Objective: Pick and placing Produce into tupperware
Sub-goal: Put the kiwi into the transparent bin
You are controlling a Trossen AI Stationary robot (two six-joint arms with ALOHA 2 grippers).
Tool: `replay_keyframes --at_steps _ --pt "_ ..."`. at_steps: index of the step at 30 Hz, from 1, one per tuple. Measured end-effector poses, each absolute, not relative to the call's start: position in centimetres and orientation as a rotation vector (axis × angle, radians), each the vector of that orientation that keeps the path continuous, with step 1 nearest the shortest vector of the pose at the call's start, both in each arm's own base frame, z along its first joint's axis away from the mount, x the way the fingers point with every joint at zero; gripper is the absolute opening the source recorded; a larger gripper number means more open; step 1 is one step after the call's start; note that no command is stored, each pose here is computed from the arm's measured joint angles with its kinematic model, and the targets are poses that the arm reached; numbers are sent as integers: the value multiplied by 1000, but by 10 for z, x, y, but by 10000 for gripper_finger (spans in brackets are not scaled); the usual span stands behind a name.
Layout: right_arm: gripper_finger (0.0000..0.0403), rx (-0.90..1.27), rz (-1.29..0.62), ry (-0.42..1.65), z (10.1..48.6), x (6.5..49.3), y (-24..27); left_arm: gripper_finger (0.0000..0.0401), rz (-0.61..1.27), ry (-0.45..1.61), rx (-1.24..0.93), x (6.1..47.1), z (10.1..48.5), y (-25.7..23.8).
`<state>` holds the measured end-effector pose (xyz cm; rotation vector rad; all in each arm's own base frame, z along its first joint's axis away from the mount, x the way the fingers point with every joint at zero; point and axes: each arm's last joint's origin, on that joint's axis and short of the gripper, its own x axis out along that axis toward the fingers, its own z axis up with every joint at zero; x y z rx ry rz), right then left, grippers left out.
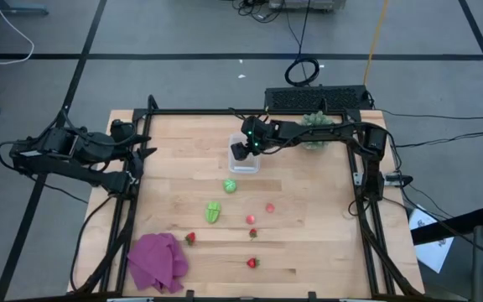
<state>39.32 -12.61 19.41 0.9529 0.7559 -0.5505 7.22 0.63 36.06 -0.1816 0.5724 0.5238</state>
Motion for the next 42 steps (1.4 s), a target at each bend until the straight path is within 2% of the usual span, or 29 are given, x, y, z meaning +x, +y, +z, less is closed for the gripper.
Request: replay_keyframes --at_steps 15,23,32,37,42 --pt "224 934 -554 791 192 391 -126 205 524 576 -180 72 360 6" --pt "224 970 -557 738 195 394 -127 205 524 576 -180 72 360 6" --pt "224 865 -504 749 198 394 -127 205 524 576 -180 72 360 6" --pt "224 801 -448 713 225 396 -127 205 524 576 -180 72 360 6" --pt "224 744 -469 789 263 395 -127 205 525 584 -177 74 360 6"
